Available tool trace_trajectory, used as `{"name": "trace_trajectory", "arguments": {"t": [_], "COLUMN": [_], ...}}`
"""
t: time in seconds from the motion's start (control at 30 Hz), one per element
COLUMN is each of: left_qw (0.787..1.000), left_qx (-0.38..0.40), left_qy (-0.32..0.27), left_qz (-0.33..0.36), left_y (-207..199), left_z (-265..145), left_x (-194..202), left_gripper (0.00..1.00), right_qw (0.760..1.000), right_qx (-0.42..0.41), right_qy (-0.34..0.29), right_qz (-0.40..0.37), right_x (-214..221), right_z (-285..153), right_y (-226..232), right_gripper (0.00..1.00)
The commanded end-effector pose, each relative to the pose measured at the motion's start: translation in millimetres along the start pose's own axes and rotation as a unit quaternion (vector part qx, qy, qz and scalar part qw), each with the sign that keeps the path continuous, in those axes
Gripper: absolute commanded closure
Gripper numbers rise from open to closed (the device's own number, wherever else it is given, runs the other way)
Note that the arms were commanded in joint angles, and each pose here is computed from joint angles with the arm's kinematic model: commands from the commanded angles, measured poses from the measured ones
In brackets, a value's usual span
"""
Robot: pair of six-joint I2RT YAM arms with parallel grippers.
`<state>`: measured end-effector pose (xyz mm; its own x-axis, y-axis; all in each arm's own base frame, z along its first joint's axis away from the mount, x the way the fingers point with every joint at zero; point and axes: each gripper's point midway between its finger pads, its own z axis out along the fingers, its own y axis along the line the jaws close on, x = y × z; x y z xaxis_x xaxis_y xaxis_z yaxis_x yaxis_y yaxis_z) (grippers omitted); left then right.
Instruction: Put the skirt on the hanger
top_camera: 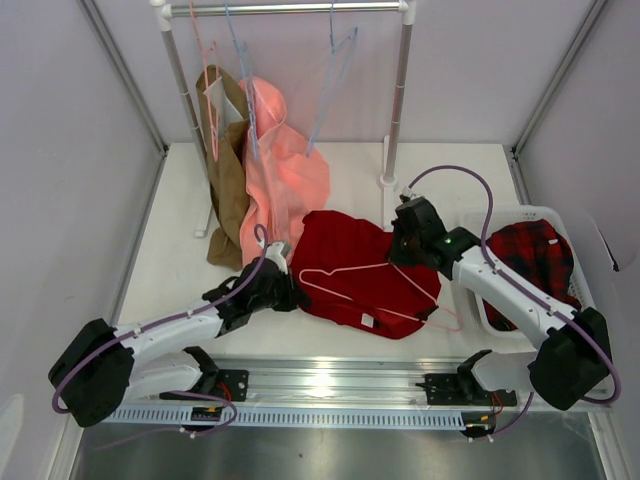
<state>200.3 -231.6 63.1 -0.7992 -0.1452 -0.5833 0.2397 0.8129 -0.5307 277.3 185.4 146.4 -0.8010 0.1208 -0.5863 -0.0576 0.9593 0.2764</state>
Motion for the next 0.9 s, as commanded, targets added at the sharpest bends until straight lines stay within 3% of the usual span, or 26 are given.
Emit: {"name": "trace_trajectory", "arguments": {"t": [0.0,0.87], "left_qw": [0.998,0.993], "left_qx": [0.037,-0.018], "left_qy": [-0.035,-0.075], "left_qz": [-0.024,-0.092], "left_y": [-15,20], "left_z": [0,4], "left_x": [-21,-38], "left_gripper": [1.0,1.0], "right_qw": [0.999,0.999], "right_qx": [0.007,0.01], "right_qy": [-0.036,-0.017], "right_qz": [0.001,-0.027], "right_x": [-14,6], "right_z": [-10,-17], "right_y": [1,-3], "right_gripper": [1.0,1.0]}}
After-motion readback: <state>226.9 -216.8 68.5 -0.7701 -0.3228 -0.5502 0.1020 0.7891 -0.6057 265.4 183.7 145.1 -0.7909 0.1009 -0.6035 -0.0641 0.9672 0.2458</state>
